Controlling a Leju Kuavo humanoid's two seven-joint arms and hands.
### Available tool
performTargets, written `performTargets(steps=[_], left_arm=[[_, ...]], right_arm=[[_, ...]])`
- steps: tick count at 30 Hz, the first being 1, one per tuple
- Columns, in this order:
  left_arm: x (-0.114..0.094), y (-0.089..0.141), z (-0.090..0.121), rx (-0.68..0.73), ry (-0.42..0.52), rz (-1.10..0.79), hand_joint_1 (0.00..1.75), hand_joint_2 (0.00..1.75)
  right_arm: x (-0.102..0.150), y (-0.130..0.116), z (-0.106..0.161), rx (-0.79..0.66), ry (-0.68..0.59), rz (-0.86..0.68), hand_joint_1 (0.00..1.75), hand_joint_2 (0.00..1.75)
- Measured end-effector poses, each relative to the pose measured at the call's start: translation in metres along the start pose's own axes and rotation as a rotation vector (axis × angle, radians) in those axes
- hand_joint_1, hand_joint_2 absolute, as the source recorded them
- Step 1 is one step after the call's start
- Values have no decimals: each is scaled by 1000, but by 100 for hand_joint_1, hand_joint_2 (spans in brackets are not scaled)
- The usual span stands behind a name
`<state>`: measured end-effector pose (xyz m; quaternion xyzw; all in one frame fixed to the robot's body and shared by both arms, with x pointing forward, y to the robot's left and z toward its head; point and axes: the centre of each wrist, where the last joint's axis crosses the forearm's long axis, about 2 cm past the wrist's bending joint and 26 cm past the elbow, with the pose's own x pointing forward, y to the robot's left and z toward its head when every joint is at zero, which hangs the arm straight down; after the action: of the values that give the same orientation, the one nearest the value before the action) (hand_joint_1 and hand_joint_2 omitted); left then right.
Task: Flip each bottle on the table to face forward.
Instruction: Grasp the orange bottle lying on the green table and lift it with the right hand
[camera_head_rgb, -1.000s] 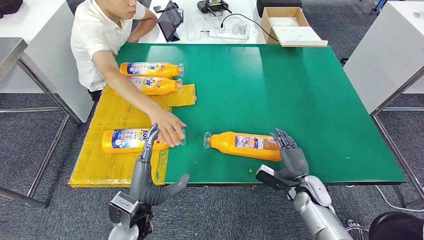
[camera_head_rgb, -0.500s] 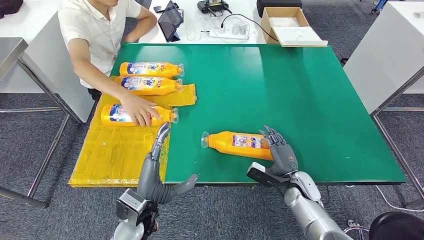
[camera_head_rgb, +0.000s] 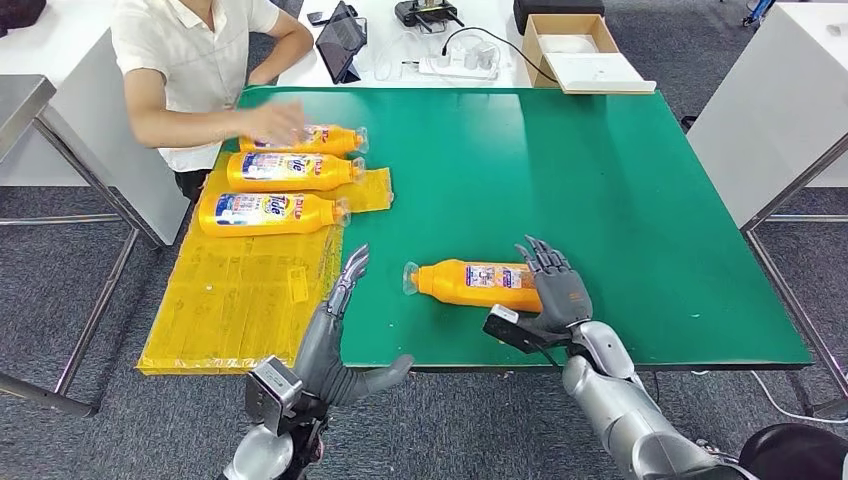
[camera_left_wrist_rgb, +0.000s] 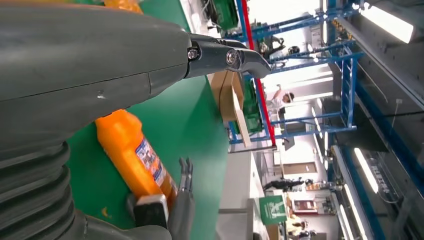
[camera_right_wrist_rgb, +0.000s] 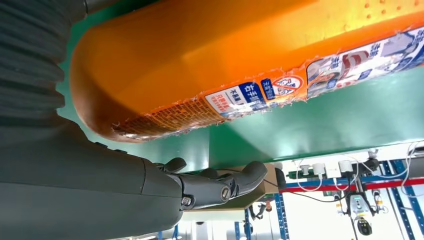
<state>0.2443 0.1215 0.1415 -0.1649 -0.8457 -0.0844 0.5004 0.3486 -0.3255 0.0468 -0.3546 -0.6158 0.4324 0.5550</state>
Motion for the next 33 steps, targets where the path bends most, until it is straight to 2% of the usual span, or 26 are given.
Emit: performTargets(steps=[4, 12, 14, 16, 18, 25, 33], left_arm=[[-1, -1, -1, -20, 13, 31, 0, 175], [-2, 0, 0, -74, 41, 79, 0, 175], [-3, 0, -1, -90, 43, 80, 0, 175], [-5, 1, -2, -105, 45, 80, 0, 175], [-6, 1, -4, -113, 48, 76, 0, 175], [-9, 2, -6, -130, 54, 70, 0, 175], [-10, 3, -6, -136, 48, 71, 0, 175]], right_arm=[[0, 0, -2, 55, 36, 13, 0, 175], [0, -14, -22, 292, 199, 19, 1, 175], [0, -20, -28, 368, 233, 16, 67, 175], [-1, -25, -32, 432, 258, 20, 150, 175], [-3, -28, -34, 467, 269, 27, 170, 175], [-7, -31, -35, 496, 270, 34, 175, 175], [-12, -31, -32, 487, 190, -38, 175, 175]])
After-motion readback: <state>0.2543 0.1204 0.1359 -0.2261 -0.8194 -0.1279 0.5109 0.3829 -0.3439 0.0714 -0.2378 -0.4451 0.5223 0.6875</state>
